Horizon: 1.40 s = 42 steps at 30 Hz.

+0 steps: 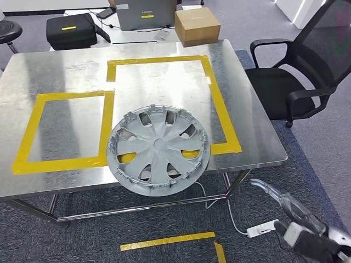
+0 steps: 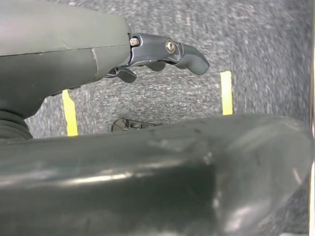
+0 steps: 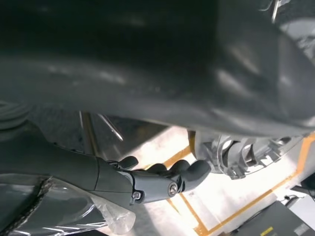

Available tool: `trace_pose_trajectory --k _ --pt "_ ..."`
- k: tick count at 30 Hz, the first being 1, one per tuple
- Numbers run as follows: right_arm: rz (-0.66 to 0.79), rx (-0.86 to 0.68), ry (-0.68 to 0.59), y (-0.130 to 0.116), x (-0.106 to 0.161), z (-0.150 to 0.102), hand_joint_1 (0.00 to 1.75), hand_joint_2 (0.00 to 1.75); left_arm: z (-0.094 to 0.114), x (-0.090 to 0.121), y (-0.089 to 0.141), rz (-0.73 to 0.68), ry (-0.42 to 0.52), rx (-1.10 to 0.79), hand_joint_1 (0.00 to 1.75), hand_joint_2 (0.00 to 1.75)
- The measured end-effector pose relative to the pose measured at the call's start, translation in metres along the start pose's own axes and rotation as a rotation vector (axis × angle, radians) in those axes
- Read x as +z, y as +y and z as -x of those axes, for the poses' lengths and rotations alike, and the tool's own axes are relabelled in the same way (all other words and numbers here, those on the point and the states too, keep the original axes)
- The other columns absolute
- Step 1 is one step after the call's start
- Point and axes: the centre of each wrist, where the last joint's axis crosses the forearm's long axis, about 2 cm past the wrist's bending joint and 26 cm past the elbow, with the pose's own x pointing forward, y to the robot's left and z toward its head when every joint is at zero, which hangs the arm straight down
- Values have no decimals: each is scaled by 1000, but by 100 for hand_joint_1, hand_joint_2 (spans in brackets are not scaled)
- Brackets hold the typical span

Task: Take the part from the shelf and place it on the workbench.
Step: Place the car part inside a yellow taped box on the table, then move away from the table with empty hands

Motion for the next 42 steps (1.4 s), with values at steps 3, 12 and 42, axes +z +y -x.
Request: trace_pose_trajectory --k 3,12,42 --pt "22 8 37 1 36 -18 0 0 0 0 -2 -14 5 19 0 0" --pt "145 -43 137 15 88 -50 0 0 4 6 -5 -155 114 193 0 0" --pt "703 -441 708 153 96 -32 0 175 -20 26 -26 -72 13 45 0 0"
